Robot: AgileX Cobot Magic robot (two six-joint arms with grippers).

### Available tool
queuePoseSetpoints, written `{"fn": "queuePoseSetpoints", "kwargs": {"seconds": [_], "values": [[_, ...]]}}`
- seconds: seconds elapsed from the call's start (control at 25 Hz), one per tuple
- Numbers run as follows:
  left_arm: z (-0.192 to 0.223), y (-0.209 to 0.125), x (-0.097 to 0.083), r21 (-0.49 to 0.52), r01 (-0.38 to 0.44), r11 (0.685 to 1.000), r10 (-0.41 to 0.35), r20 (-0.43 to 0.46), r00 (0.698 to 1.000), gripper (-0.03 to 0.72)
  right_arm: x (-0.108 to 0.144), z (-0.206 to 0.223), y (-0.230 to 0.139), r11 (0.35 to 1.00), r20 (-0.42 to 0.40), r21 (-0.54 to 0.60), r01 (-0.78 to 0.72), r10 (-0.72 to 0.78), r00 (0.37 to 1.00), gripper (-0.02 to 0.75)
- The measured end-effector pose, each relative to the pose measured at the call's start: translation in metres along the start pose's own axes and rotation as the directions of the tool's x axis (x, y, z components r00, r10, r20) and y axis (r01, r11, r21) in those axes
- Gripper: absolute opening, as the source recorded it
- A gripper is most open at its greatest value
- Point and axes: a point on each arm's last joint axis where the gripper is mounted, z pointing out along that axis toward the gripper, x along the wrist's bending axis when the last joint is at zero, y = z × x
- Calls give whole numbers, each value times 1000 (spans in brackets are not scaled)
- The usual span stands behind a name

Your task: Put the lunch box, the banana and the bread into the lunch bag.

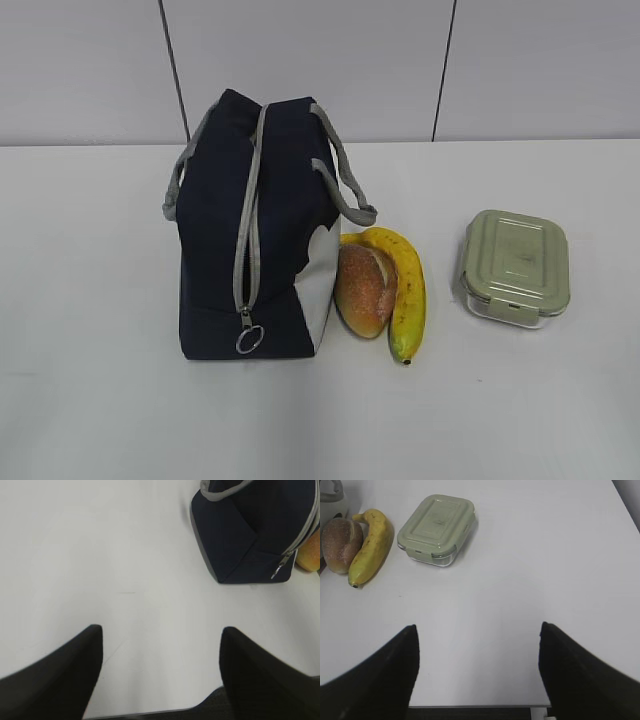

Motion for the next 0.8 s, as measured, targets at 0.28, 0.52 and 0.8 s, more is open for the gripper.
{"fn": "queuePoseSetpoints", "kwargs": {"seconds": [0.28,0.52,0.8], "values": [[0,0,0,0,0,1000,0,0,1000,498,0,0,0,1000,0,0,0,0,1000,569],[0,0,0,0,0,1000,0,0,1000,498,0,0,0,1000,0,0,0,0,1000,569],[1,6,-4,16,22,1000,-23,39,999,466,0,0,0,1000,0,0,0,0,1000,569]]}}
